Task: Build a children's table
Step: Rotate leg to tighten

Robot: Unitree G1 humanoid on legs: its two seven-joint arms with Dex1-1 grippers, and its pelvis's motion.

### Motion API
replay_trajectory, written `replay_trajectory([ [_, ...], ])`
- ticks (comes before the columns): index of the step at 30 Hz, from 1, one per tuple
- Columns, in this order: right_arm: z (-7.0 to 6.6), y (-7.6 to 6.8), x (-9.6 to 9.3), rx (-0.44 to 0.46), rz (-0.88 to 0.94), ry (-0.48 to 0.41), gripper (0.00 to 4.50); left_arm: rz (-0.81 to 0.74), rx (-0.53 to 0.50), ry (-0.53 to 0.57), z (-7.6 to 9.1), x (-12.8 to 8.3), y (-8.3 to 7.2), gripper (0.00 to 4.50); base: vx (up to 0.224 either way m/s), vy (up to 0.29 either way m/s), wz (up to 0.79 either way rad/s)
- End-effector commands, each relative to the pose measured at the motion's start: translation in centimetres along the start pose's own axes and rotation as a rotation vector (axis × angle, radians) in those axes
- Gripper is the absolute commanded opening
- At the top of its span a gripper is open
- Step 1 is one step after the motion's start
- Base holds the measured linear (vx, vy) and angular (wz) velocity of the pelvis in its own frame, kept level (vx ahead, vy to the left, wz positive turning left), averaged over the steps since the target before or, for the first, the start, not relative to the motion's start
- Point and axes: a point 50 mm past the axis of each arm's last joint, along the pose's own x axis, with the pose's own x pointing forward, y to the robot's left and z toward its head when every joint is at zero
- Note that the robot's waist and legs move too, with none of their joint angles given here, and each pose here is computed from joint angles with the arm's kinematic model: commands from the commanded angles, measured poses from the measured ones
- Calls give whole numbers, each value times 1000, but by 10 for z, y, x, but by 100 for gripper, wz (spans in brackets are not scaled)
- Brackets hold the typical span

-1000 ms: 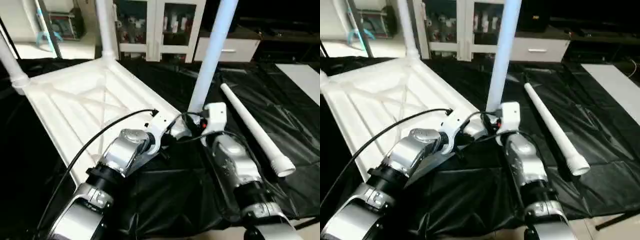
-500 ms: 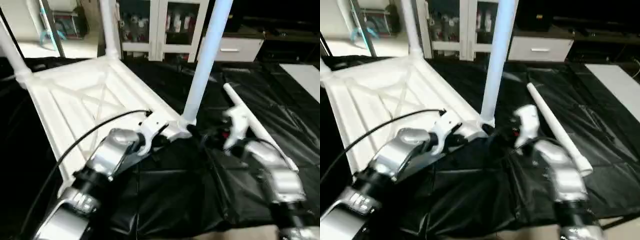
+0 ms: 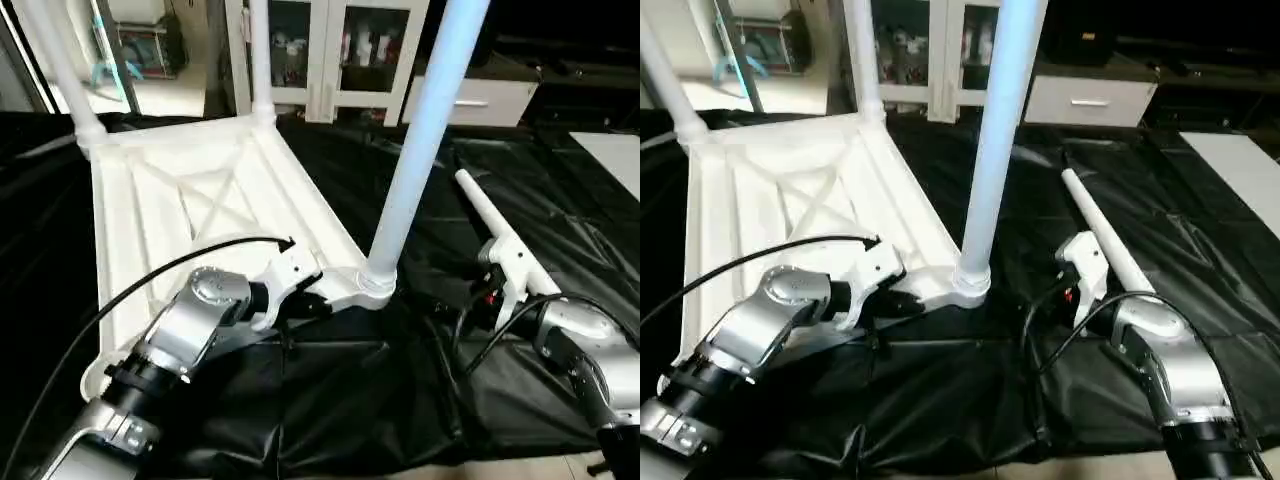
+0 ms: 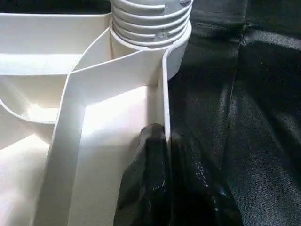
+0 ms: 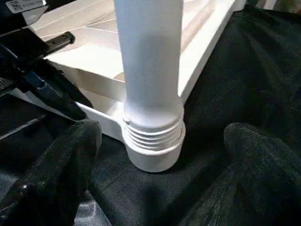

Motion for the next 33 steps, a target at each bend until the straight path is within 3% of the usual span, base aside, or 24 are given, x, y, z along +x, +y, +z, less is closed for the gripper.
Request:
replay_trajectory([
  [1, 5, -1, 1, -21, 6, -5, 450, -83, -13, -85, 7, 5, -10, 61, 0, 0, 0],
  [8, 6, 1, 6, -29, 32, -10, 450, -108, 1, -73, 8, 1, -12, 104, 0, 0, 0],
  [24, 8, -2, 9, -32, 35, -13, 450, -44, 61, 5, -2, -6, -7, 104, 0, 0, 0],
  [28, 10, -2, 11, -30, 39, -24, 450, -50, 46, -3, -3, -5, -8, 87, 0, 0, 0],
  [30, 11, -2, 12, -30, 40, -26, 450, -51, 42, -8, -2, -5, -8, 51, 0, 0, 0],
  [33, 11, -2, 12, -30, 41, -26, 450, -57, 42, -5, -3, -5, -9, 47, 0, 0, 0],
])
